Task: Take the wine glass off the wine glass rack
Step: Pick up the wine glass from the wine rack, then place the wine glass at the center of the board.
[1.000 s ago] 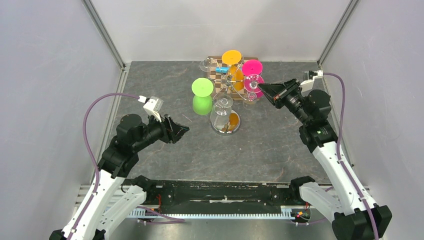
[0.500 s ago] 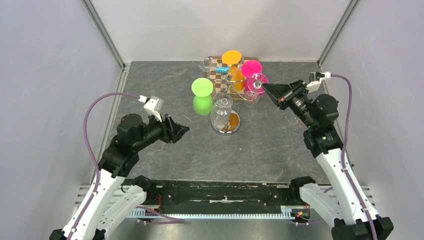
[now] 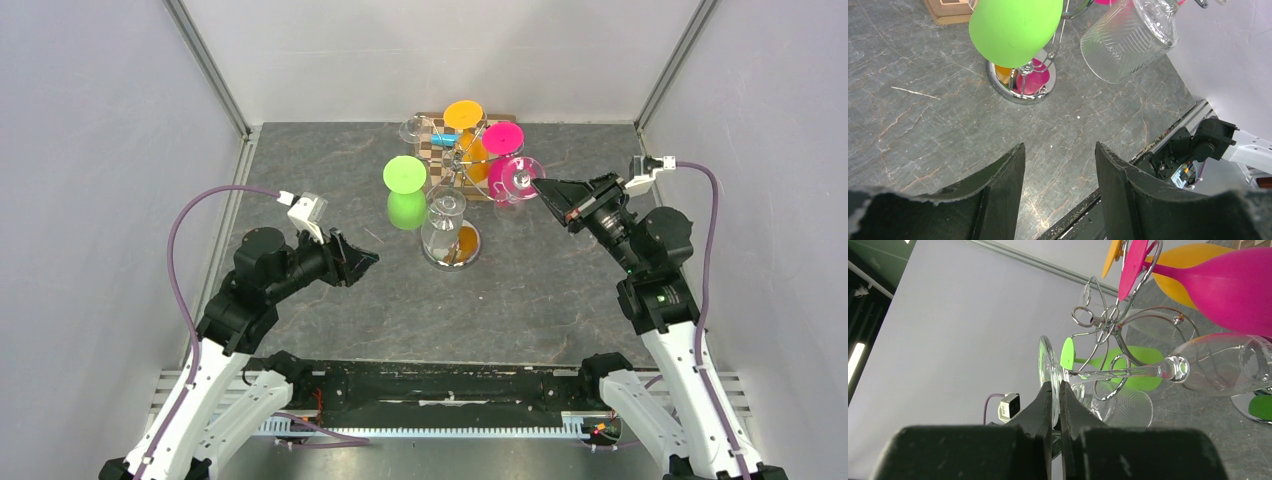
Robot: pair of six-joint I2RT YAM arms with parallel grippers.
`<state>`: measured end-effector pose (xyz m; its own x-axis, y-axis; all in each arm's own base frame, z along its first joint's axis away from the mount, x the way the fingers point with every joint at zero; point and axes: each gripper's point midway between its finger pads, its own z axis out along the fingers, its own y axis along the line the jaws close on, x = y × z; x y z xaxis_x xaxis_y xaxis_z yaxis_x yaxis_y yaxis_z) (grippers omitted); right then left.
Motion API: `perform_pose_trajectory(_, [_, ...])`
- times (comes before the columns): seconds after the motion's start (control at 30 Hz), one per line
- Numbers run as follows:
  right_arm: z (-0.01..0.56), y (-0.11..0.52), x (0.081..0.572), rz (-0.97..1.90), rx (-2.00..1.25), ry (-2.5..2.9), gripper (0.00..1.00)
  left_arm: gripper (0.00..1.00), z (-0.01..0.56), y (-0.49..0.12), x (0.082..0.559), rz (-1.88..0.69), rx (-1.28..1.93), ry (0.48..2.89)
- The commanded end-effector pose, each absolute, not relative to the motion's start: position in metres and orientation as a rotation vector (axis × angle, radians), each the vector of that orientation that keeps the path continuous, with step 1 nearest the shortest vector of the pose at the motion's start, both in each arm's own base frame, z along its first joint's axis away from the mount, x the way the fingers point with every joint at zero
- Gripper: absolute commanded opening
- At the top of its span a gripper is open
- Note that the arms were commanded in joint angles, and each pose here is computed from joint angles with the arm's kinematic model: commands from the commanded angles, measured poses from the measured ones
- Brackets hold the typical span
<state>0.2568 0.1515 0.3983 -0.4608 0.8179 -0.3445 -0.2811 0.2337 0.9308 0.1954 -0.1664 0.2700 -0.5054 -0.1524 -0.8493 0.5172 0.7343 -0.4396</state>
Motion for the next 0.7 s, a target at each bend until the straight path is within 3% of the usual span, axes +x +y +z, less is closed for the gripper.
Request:
perform_pose_trajectory(0.0, [0.416, 0.148, 0.243, 1.425, 0.465, 1.469, 0.0, 0.6, 0.273, -0.165, 0.198, -0.821, 0.313, 1.901])
perform_pose_trajectory(0.43, [0.399, 0.15, 0.213, 1.379, 0.366, 1.544, 0.0, 0.6, 0.28, -0.168, 0.197, -0.851, 0.307, 1.904])
perform_pose_trajectory(0.67, [0.385, 0.164, 0.194, 1.353, 0.14, 1.614, 0.0, 0.61, 0.289, -0.167, 0.189, -0.872, 0.286, 1.922])
